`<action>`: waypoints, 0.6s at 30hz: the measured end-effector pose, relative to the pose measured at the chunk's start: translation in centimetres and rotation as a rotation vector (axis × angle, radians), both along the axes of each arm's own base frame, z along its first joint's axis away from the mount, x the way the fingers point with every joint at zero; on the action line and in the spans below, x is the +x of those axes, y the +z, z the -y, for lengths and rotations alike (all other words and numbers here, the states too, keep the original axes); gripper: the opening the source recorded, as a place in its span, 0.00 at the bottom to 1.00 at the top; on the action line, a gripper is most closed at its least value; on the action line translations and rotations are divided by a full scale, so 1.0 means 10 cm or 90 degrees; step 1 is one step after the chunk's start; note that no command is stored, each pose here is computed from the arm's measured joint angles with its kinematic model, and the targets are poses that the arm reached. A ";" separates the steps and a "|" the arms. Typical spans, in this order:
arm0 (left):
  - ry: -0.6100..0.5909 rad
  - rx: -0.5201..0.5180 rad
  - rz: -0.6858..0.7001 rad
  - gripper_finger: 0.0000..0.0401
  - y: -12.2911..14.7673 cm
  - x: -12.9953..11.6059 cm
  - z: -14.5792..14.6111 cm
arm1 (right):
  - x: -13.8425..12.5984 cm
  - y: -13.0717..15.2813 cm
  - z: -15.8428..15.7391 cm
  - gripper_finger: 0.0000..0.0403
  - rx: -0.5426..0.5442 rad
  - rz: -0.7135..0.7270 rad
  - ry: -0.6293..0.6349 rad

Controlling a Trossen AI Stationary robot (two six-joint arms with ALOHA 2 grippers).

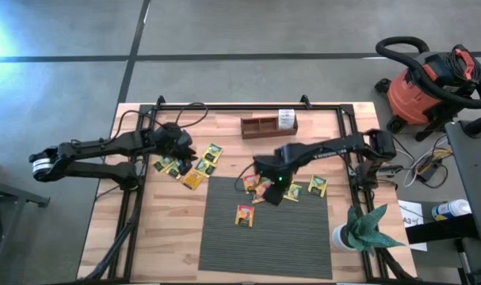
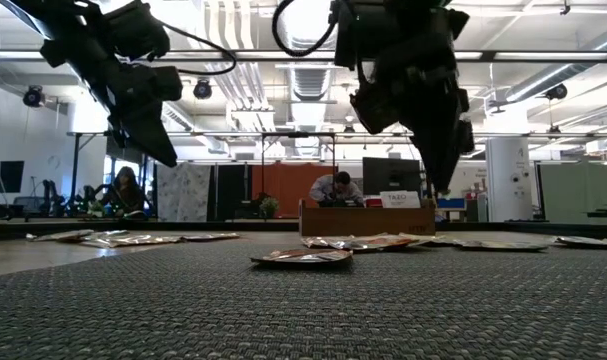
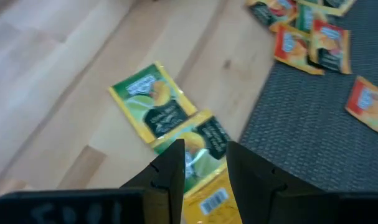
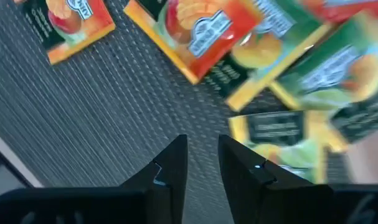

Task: Pick & Place Tea
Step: Put the orange tea bag into the middle section of the wooden organizer

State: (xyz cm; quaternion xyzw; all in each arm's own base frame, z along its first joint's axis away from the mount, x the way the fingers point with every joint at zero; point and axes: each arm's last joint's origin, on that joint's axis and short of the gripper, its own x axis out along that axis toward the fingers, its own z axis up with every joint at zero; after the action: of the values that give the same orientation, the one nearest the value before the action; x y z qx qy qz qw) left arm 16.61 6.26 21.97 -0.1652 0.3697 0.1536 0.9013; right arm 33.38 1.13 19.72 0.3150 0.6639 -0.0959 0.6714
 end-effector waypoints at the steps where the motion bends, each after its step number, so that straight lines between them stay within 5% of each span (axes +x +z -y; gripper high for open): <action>1: -0.004 -0.003 0.001 0.28 0.00 0.00 0.00 | 0.00 -0.02 -0.04 0.21 -0.003 0.001 -0.014; 8: -0.017 -0.003 0.001 0.28 0.00 0.01 0.03 | 0.08 -0.07 -0.28 0.22 0.035 0.048 -0.081; 18: -0.029 -0.004 -0.001 0.28 0.00 0.02 0.06 | -0.03 -0.20 -0.36 0.24 0.082 -0.025 -0.136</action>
State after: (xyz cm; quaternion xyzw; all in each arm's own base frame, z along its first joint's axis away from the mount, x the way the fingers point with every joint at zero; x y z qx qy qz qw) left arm 16.79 5.67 21.94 -0.1596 0.3744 0.1321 0.9038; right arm 33.07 4.72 17.68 0.4247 0.6442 -0.1299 0.6227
